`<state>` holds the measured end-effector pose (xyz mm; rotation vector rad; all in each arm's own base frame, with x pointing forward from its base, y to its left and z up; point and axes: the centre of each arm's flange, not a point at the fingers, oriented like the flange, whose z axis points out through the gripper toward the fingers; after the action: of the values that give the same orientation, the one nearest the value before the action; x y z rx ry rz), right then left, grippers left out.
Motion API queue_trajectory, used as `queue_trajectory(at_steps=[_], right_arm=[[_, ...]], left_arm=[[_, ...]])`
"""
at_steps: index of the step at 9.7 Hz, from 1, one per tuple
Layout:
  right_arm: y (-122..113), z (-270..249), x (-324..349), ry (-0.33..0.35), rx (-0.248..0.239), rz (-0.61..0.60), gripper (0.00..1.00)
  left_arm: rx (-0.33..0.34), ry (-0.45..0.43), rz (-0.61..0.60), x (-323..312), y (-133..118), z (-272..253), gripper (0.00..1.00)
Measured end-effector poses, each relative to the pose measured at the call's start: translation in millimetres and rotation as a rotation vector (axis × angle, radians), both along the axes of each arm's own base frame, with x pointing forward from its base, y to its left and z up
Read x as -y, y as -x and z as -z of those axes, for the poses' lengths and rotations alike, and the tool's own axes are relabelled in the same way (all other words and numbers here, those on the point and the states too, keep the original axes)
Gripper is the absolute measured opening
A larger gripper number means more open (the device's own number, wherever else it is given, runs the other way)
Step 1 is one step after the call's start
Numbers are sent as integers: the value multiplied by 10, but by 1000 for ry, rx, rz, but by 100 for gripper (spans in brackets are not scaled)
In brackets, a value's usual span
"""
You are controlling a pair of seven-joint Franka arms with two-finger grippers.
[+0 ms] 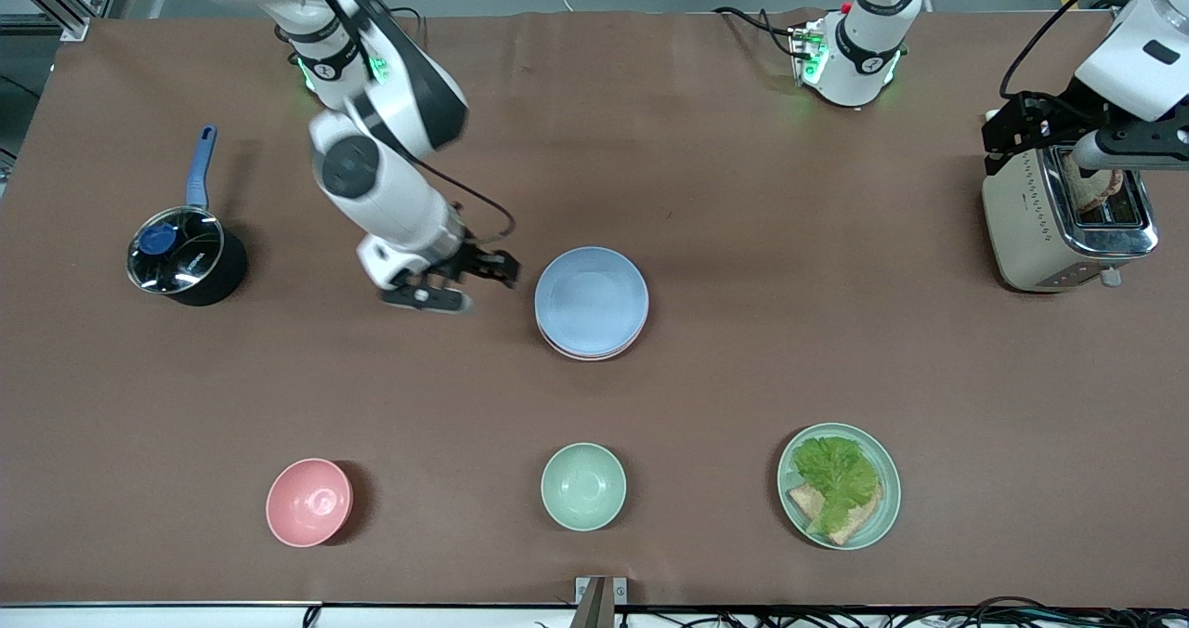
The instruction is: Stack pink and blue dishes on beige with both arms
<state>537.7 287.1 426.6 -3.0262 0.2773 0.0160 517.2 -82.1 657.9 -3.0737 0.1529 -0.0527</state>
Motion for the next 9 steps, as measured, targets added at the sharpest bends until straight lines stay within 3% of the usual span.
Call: queue_trajectory(at_steps=[2,4,6,9], right_arm=[[-96,-1135,825,92,23,31,100],[-256,-1796,2025,120,-16,28,100],[-254,-2115,2892,123,-9,80,100],[-151,-2321,3116,124,18,88,100]], left_arm=[[-2,0,1,6,-6,10,100],[-3,0,3,18,-9,14,100],[-3,0,6,30,-12,19,100],[-5,0,10,55,-14,24,100]])
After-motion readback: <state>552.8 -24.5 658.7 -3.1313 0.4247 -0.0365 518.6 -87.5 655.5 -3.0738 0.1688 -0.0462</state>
